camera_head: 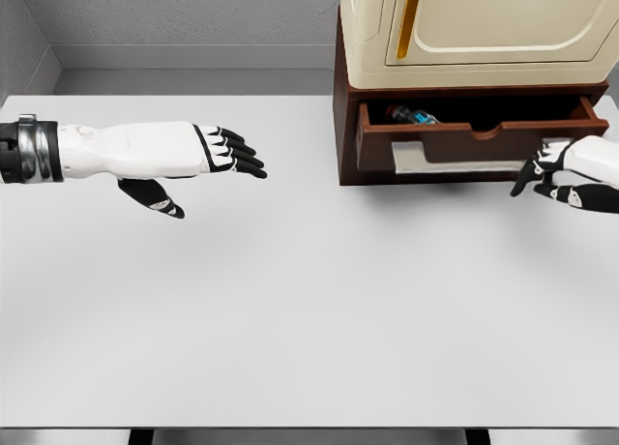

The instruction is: Put the switch into the drawer with left arm, and close the drawer with right arm

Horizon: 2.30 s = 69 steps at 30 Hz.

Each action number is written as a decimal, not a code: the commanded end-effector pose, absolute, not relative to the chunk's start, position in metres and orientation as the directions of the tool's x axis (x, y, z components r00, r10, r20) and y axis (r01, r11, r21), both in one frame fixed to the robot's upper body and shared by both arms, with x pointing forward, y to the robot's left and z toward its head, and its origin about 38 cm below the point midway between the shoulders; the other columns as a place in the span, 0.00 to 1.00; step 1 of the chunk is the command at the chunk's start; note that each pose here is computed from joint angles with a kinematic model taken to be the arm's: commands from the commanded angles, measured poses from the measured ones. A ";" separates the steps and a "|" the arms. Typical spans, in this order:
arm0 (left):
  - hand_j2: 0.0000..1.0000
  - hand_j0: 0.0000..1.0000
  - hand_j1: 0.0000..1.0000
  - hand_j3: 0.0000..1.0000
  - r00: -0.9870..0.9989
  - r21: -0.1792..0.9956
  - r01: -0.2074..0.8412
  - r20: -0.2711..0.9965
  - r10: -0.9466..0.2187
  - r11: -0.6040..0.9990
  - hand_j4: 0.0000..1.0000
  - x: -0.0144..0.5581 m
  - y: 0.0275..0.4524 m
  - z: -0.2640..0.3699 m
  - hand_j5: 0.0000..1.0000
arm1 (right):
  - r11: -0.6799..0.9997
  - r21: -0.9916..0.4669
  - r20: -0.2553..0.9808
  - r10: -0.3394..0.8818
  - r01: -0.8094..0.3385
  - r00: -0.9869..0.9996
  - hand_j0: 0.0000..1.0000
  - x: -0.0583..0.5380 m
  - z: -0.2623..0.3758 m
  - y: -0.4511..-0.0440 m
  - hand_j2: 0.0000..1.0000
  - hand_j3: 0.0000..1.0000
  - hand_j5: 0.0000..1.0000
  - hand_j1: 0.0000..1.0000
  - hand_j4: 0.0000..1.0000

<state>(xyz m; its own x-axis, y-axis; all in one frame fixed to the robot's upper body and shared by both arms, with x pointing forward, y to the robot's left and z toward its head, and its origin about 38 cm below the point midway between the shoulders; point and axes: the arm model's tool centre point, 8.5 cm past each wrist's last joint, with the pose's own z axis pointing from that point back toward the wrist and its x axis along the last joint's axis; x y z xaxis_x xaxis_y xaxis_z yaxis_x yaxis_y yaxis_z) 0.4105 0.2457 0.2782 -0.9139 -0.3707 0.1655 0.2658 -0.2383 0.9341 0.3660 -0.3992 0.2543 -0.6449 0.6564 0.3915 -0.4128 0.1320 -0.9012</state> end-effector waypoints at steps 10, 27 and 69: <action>1.00 1.00 1.00 1.00 -0.913 0.935 0.270 0.172 -0.370 -0.232 1.00 0.410 0.245 0.278 1.00 | 0.094 -0.910 0.363 0.649 -0.403 -0.669 0.52 0.384 0.239 -0.386 0.52 0.52 0.52 0.52 0.52; 1.00 1.00 1.00 1.00 -0.912 0.933 0.274 0.176 -0.370 -0.232 1.00 0.410 0.245 0.276 1.00 | 0.080 -0.918 0.341 0.661 -0.390 -0.669 0.53 0.386 0.244 -0.389 0.53 0.53 0.53 0.53 0.53; 1.00 1.00 1.00 1.00 -0.911 0.933 0.275 0.176 -0.372 -0.232 1.00 0.410 0.246 0.276 1.00 | 0.107 -0.909 0.365 0.670 -0.402 -0.646 0.53 0.403 0.235 -0.388 0.53 0.53 0.53 0.53 0.53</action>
<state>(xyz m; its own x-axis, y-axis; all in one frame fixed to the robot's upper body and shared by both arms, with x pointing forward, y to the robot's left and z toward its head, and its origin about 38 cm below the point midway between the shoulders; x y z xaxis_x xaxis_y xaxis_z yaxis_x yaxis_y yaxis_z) 0.4097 0.2456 0.2754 -0.9129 -0.3706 0.1712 0.2713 -0.2375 0.9327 0.4030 -0.3878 0.2378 -0.6525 0.6684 0.3570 -0.3953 0.1018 -0.9129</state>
